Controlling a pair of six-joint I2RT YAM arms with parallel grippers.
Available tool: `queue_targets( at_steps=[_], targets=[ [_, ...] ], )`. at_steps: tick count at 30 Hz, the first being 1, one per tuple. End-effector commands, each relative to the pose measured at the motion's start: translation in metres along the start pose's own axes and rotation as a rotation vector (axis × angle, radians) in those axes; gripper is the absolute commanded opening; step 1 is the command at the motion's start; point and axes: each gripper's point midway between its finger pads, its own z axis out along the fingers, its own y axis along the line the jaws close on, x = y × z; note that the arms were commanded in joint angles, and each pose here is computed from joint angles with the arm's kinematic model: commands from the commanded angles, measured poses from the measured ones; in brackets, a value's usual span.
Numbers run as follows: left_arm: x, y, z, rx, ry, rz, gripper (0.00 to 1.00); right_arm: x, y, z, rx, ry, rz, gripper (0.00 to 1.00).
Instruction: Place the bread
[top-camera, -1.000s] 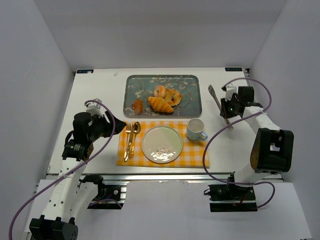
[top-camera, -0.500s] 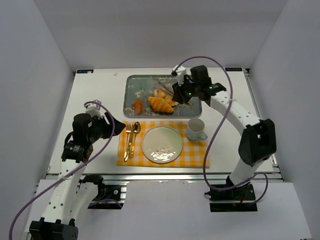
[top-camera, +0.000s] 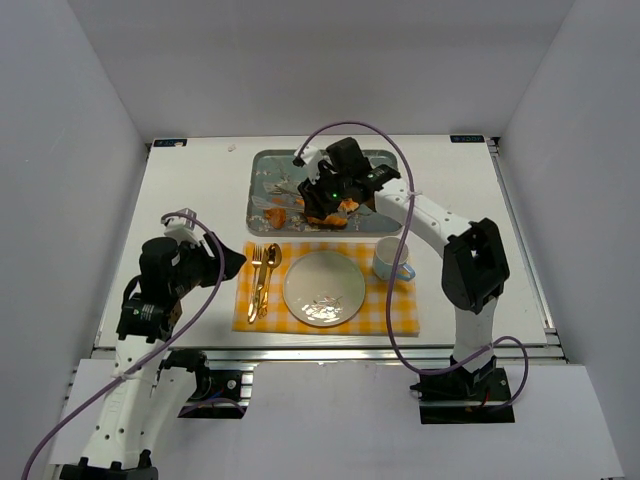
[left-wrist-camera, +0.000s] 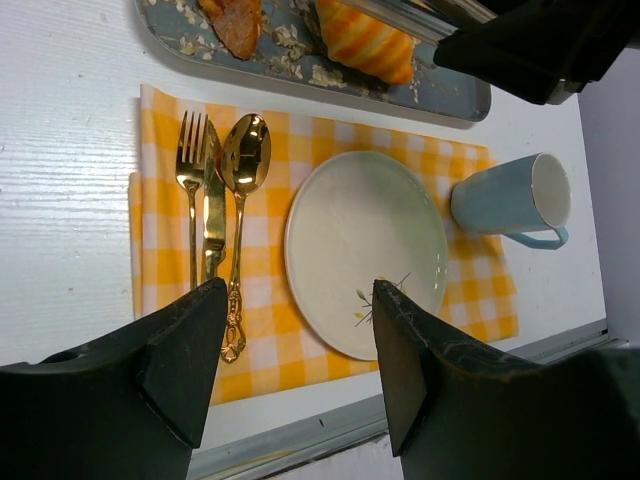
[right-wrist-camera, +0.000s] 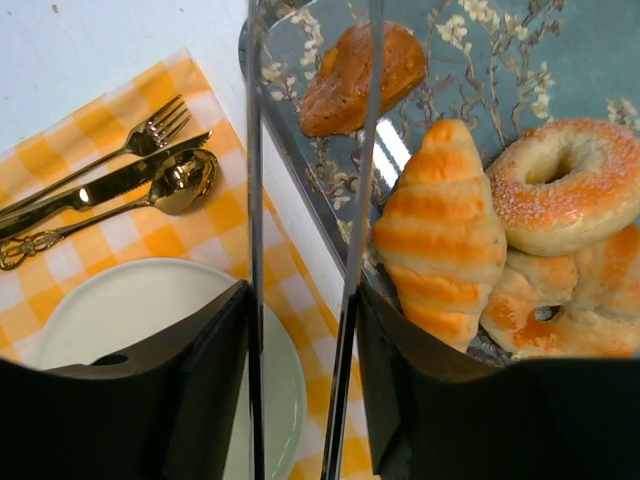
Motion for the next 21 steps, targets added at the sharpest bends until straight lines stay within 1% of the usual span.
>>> queue_targets(
  at_steps=[1,9,16,21],
  targets=[
    [0.001,0.004,-0.005,-0.026,-0.005,-0.003,0.69,-0.015,-0.006,0.005,0.041,-0.026,-0.003,0.52],
    [-0.001,0.005,-0.006,-0.037,-0.007,0.001,0.70,-0.008,-0.009,0.028,0.107,0.011,-0.009,0.55],
    [0.001,0.006,-0.004,-0.037,-0.004,0.001,0.70,-0.001,-0.013,0.030,0.141,0.032,-0.013,0.58],
    [0.000,0.006,-0.001,-0.034,0.000,0.002,0.70,0.002,-0.012,0.030,0.159,0.041,-0.022,0.58]
  ],
)
